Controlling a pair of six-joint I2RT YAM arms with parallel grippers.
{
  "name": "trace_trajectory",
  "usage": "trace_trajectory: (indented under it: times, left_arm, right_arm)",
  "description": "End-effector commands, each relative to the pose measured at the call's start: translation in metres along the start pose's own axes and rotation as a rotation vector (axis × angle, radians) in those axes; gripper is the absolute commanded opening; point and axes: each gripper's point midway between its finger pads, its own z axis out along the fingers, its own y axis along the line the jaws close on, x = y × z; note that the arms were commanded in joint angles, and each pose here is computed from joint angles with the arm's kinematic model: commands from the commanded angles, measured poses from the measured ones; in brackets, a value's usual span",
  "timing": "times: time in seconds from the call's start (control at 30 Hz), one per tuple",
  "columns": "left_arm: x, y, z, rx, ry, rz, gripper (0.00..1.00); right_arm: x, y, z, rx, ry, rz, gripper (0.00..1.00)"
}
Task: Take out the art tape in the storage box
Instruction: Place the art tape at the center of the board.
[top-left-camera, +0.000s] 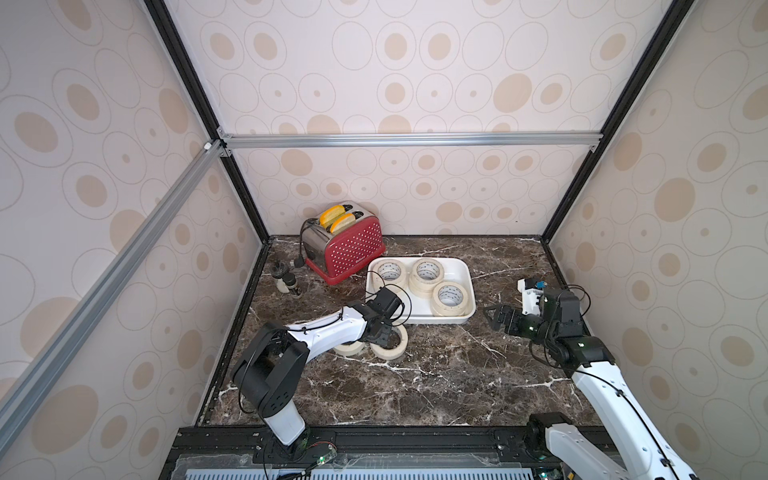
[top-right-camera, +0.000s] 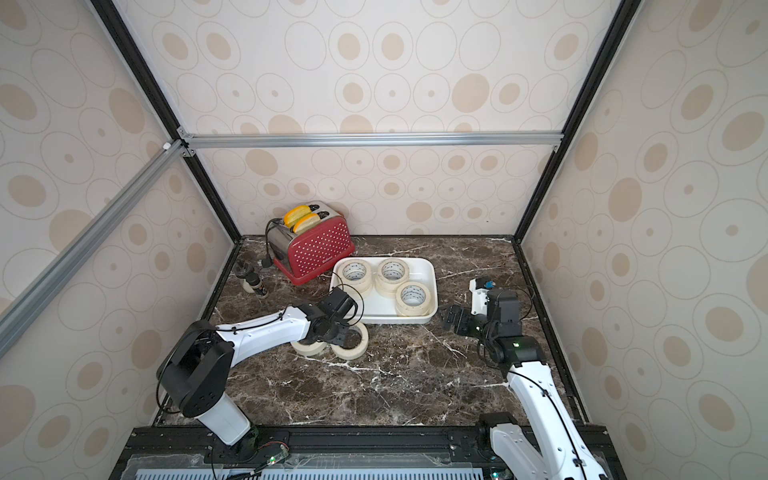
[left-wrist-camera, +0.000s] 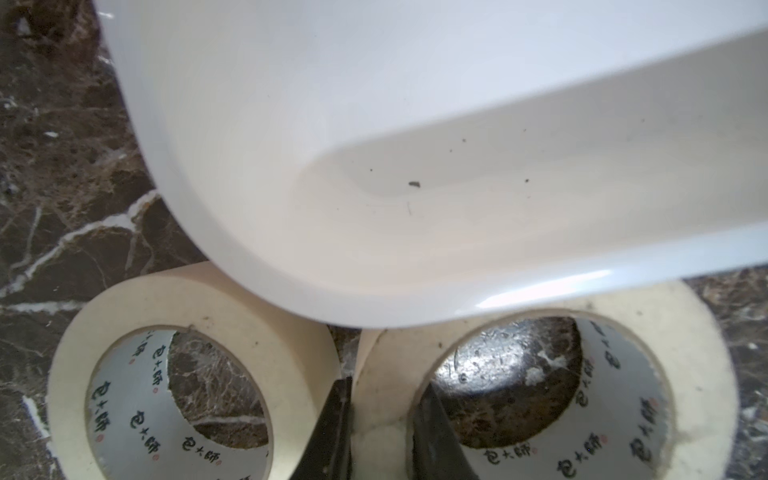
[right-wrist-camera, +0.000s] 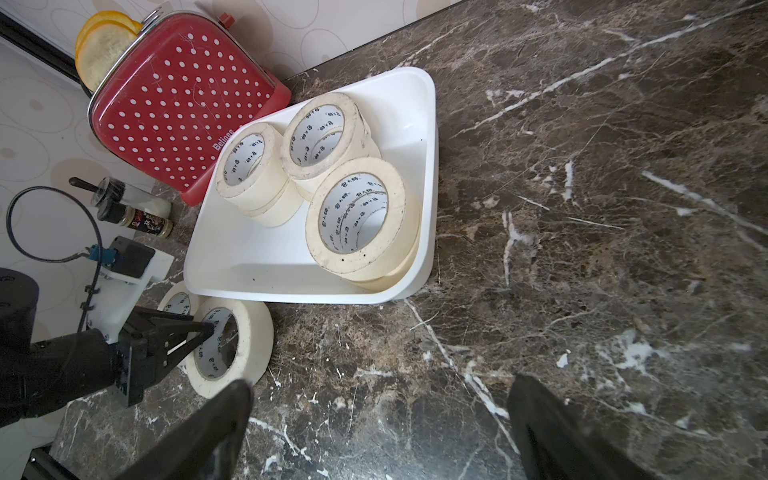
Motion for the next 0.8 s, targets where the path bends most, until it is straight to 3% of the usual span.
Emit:
trace_trajectory:
  times: [0.0, 0.27, 0.77]
  left_arm:
    - [-0.029, -0.005, -0.009, -0.005, -0.085, -0.018, 0.0]
    - [-0.031, -0.004, -0.002, -0.024, -0.088, -0.026, 0.02]
    - [-0.037, -0.002, -0.012, -0.019, -0.124, -0.043, 0.32]
  right_arm:
    - [-0.004, 0.005, -0.004, -0.007, -0.002, -0.021, 1.0]
    - [-0.003, 0.003, -0.004, 0.0, 0.006, -0.026, 1.0]
    - [0.003, -0.004, 0.002, 0.036, 0.06, -0.038, 1.0]
